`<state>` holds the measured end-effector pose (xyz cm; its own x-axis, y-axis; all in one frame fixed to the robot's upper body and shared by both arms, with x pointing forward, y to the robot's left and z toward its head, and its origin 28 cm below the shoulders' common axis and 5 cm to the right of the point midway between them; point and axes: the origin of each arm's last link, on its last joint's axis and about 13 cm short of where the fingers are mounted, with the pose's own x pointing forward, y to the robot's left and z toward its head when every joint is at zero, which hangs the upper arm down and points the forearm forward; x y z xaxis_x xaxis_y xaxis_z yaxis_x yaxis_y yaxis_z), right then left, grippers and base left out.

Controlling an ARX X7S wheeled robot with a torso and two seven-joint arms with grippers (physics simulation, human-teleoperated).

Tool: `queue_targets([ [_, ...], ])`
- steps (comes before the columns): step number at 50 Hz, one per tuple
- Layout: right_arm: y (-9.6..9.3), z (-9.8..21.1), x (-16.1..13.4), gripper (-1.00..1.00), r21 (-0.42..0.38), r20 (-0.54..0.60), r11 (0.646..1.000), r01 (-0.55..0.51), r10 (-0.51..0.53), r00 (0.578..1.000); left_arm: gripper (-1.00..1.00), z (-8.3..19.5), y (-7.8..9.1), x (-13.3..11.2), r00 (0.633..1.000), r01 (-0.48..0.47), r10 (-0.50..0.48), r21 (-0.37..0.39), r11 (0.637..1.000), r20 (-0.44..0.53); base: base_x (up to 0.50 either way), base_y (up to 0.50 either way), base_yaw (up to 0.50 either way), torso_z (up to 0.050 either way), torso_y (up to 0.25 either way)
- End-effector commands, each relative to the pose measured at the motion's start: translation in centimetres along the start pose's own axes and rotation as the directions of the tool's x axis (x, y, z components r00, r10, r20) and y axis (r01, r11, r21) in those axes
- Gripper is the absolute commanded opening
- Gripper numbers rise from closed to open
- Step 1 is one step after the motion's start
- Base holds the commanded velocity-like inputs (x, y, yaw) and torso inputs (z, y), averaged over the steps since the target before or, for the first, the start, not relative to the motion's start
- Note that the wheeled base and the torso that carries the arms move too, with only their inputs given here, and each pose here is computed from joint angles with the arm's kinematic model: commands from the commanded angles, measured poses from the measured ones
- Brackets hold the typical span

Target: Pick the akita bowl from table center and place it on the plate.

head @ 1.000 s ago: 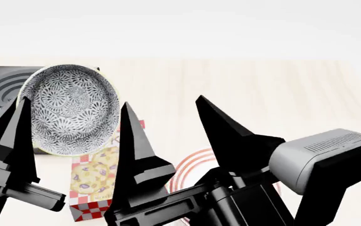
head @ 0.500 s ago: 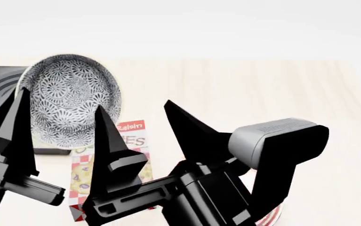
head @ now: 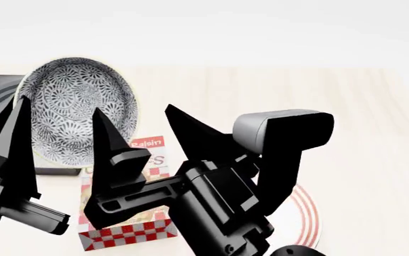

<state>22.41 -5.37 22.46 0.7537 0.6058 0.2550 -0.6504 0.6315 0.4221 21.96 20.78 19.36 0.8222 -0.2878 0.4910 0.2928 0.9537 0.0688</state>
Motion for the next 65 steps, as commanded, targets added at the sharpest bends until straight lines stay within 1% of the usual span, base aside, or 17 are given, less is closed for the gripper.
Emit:
queue_targets([
  [1,-0.4,0.3,1.3,1.0,0.021,0.001,0.999,-0.042,0.042,0.999,-1.0,0.7,0.3,0.4,0.998,-0.009,0.01,-0.013,1.0,0.066,0.0,0.0,0.0,0.0,0.0],
  [12,-0.9,0.5,1.8,1.0,0.025,-0.024,0.999,-0.044,0.045,0.999,-1.0,0.9,0.3,0.4,0.998,-0.007,0.008,-0.015,1.0,0.07,0.0,0.0,0.0,0.0,0.0],
  [19,-1.7,0.5,1.9,1.0,0.032,-0.019,0.997,-0.071,0.072,0.997,-1.0,1.0,0.3,0.3,0.997,-0.006,0.007,-0.015,1.0,0.075,0.0,0.0,0.0,0.0,0.001],
  [21,-2.1,0.3,2.0,1.0,0.039,-0.025,0.997,-0.071,0.072,0.997,-1.0,1.0,0.3,0.3,0.997,-0.004,0.005,-0.019,1.0,0.075,0.0,0.0,0.0,0.0,0.0],
  [24,-2.1,0.3,2.2,1.0,0.046,-0.037,0.995,-0.089,0.091,0.995,-1.0,1.2,0.3,0.3,0.997,0.002,0.0,-0.027,1.0,0.076,0.0,0.0,0.0,0.0,0.0],
  [26,-2.4,0.2,2.3,1.0,0.032,-0.041,0.996,-0.085,0.086,0.995,-1.0,1.3,0.3,0.4,0.997,0.002,0.0,-0.029,1.0,0.076,0.0,0.0,0.0,0.0,0.0],
  [28,-2.7,0.0,2.6,1.0,0.04,-0.046,0.995,-0.087,0.088,0.995,-1.0,1.2,0.3,0.5,0.997,0.004,-0.002,-0.024,1.0,0.079,0.0,0.0,0.0,0.0,0.0],
  [34,-2.8,-0.1,2.8,1.0,0.051,-0.053,0.995,-0.091,0.093,0.994,-1.0,1.4,0.2,0.5,0.997,0.007,-0.005,-0.028,1.0,0.079,0.0,0.0,0.0,0.0,0.0],
  [35,-2.7,0.0,2.8,-1.0,0.053,-0.054,0.994,-0.093,0.095,0.994,-1.0,1.4,0.2,0.4,0.997,0.008,-0.006,-0.028,1.0,0.079,0.0,0.0,0.0,0.0,0.0],
  [38,-2.9,-0.4,2.6,-1.0,0.036,-0.057,0.995,-0.093,0.095,0.994,-1.0,1.4,0.3,0.4,0.997,0.004,-0.002,-0.027,1.0,0.077,0.0,0.0,0.0,0.0,0.0],
  [44,-2.9,-0.3,2.5,-1.0,0.032,-0.044,0.995,-0.099,0.101,0.994,-1.0,1.1,0.2,0.3,0.997,0.005,-0.003,-0.03,1.0,0.073,0.0,0.0,0.0,0.0,0.002],
  [59,-2.9,0.0,2.5,-1.0,0.052,-0.021,0.993,-0.106,0.107,0.994,-1.0,0.9,0.0,0.3,0.998,0.009,-0.007,-0.029,1.0,0.065,0.0,0.0,0.0,0.0,0.0],
  [65,-3.0,0.1,2.5,-1.0,0.061,-0.021,0.994,-0.086,0.088,0.996,-1.0,0.6,0.0,0.1,0.998,0.013,-0.011,-0.029,0.999,0.054,0.0,0.0,0.0,0.0,0.0],
])
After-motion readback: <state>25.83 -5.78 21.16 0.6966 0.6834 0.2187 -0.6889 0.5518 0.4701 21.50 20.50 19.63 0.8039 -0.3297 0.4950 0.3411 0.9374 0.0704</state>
